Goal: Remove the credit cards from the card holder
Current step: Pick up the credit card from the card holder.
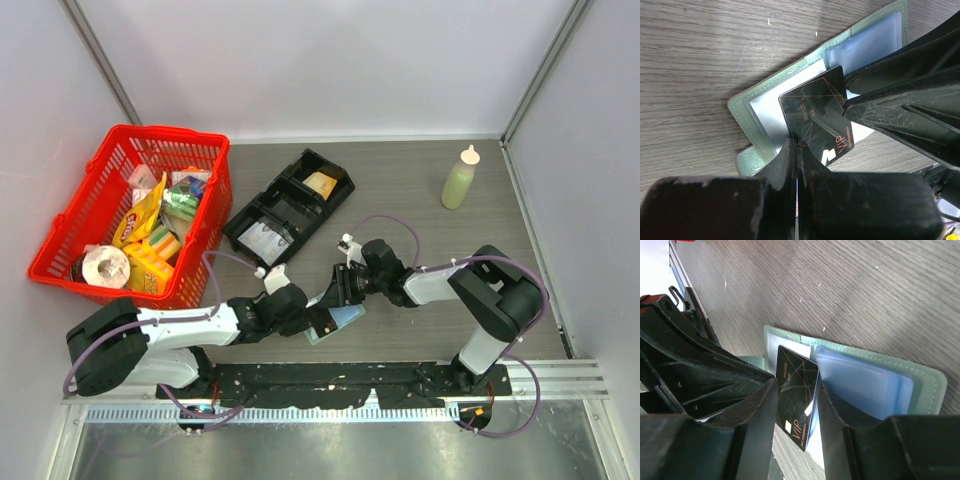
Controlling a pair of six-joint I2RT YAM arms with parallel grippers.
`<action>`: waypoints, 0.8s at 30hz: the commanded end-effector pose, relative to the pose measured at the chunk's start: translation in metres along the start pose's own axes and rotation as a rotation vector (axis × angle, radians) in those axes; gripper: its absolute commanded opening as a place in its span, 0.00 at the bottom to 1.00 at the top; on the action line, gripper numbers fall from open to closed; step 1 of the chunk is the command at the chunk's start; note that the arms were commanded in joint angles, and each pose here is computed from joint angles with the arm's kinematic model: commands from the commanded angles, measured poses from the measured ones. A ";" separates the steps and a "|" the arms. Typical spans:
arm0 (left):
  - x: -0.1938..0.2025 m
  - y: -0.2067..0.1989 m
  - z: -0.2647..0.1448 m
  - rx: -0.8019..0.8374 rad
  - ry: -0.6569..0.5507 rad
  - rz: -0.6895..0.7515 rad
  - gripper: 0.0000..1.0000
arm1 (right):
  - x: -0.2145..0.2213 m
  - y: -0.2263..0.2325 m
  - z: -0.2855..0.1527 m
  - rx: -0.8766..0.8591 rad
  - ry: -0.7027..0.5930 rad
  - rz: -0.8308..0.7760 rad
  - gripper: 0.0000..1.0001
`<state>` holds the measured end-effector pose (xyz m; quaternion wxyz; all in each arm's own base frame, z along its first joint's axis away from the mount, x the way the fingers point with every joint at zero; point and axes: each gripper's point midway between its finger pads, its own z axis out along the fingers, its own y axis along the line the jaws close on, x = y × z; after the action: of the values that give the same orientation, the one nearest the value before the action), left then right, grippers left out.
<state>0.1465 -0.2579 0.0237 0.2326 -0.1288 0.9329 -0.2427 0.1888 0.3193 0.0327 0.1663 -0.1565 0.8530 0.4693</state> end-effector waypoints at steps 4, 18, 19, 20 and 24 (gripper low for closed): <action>0.006 0.023 0.005 -0.081 0.019 0.012 0.00 | 0.004 -0.011 0.011 0.032 0.030 -0.023 0.36; 0.009 0.024 0.006 -0.089 0.033 0.025 0.00 | 0.015 -0.045 0.012 0.189 0.092 -0.009 0.39; 0.009 0.024 0.006 -0.089 0.033 0.025 0.00 | 0.013 -0.051 0.013 0.224 0.084 -0.021 0.39; 0.009 0.024 0.006 -0.086 0.032 0.025 0.00 | 0.015 -0.056 0.012 0.256 0.092 -0.021 0.41; 0.010 0.024 0.007 -0.089 0.036 0.028 0.00 | 0.024 -0.064 0.014 0.312 0.150 -0.061 0.41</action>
<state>0.1474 -0.2603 0.0230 0.2298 -0.1306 0.9327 -0.2454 0.1993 0.3331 0.0277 0.1586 -0.1848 0.8618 0.4449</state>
